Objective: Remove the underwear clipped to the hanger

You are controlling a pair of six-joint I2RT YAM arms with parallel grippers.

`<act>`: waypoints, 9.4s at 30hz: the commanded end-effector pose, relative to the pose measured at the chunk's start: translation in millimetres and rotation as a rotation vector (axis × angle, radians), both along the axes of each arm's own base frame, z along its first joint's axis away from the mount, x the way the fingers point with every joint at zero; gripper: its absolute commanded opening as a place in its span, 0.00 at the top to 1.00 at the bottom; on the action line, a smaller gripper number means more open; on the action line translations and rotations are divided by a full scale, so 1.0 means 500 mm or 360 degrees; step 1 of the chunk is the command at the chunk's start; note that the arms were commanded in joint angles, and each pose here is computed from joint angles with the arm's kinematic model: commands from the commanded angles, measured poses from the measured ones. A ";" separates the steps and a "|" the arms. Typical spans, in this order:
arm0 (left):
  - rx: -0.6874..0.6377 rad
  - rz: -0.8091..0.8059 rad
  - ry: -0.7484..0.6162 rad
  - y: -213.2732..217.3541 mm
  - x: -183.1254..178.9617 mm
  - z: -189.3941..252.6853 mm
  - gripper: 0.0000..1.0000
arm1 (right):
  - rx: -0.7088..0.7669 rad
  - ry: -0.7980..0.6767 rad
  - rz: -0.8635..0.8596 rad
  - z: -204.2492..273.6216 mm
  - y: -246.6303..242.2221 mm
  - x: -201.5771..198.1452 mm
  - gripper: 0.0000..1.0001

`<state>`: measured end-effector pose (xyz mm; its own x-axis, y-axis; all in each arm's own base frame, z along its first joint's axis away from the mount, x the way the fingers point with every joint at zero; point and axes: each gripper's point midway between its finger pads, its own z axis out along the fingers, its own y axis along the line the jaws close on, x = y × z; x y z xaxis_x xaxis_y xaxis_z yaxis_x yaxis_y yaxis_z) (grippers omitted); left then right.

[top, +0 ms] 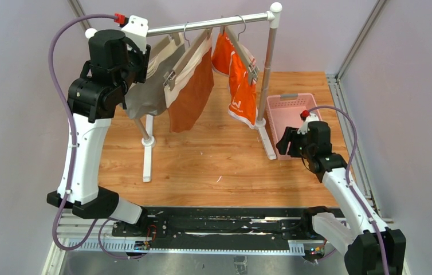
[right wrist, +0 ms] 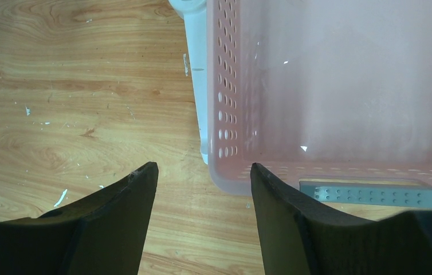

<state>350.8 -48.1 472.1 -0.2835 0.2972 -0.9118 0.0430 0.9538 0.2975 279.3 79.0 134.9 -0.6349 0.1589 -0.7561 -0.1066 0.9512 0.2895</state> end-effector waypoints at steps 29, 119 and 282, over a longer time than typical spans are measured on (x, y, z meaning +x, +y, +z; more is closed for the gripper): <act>-0.0200 -0.0125 -0.0319 -0.017 -0.037 0.079 1.00 | 0.0039 0.0109 0.0021 -0.051 0.010 -0.008 0.40; -0.0675 -0.1875 0.0914 -0.411 -0.355 -0.405 1.00 | 0.0922 -0.0589 0.1435 0.316 0.298 -0.101 0.31; -0.1058 -0.1943 0.0301 -0.465 -0.355 -0.357 0.97 | 0.1296 -0.1521 0.1290 0.550 0.386 -0.181 1.00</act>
